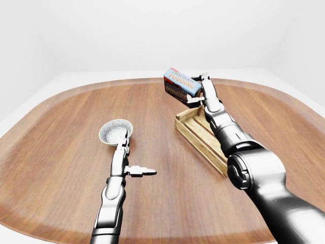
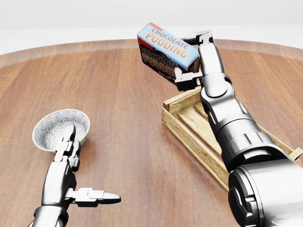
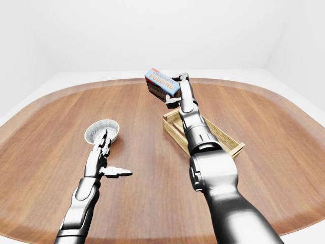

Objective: Pick up the chocolate pudding and put it in the tray.

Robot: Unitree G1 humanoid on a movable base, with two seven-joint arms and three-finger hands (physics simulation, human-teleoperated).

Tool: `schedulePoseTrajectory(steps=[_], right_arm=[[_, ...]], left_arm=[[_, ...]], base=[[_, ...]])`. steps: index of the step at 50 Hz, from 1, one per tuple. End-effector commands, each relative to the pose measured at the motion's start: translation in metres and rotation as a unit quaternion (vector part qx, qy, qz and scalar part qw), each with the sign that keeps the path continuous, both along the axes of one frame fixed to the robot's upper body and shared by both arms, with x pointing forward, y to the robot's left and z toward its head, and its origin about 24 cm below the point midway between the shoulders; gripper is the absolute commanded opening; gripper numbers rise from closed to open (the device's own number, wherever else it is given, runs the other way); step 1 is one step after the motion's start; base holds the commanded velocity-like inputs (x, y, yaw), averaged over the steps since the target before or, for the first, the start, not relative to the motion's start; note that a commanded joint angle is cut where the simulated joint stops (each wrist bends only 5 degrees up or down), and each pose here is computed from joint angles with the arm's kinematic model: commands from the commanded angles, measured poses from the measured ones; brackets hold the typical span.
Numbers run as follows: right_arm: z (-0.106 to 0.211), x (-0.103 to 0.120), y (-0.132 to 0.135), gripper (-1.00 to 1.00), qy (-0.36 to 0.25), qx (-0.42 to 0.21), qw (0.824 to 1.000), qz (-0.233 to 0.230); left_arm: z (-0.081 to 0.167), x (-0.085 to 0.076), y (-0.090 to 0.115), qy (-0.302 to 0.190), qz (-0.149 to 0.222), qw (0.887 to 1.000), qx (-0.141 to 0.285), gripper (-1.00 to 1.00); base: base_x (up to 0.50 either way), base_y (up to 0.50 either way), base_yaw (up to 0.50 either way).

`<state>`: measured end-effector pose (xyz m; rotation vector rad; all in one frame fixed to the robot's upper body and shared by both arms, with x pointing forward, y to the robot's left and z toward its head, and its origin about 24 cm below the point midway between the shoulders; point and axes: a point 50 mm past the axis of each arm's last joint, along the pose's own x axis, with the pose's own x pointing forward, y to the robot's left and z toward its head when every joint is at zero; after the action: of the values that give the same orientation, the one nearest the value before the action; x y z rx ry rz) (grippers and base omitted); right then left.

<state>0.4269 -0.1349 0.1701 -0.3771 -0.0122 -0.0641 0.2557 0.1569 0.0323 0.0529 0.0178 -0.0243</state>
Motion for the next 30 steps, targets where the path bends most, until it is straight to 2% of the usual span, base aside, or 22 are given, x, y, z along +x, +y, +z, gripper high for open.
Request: schedulePoseTrajectory(steps=[1,10,30], right_arm=[[-0.005,-0.001,-0.019,-1.0,0.005,0.007,1.0,-0.027],[-0.01,-0.003,-0.037,-1.0,0.009,0.011,0.998,-0.054],[-0.029,-0.01,-0.058,-1.0,0.032,0.012,0.996,-0.079]], left_arm=[[-0.001,0.001,0.0,0.004,0.001,1.0,-0.001,1.0],[-0.001,0.002,0.0,0.005,0.002,1.0,-0.002,1.0],[0.0,0.002,-0.001,0.006,0.001,1.0,-0.002,1.0]], base=[[0.0,0.0,0.0],[0.0,0.0,0.0],[0.0,0.0,0.0]])
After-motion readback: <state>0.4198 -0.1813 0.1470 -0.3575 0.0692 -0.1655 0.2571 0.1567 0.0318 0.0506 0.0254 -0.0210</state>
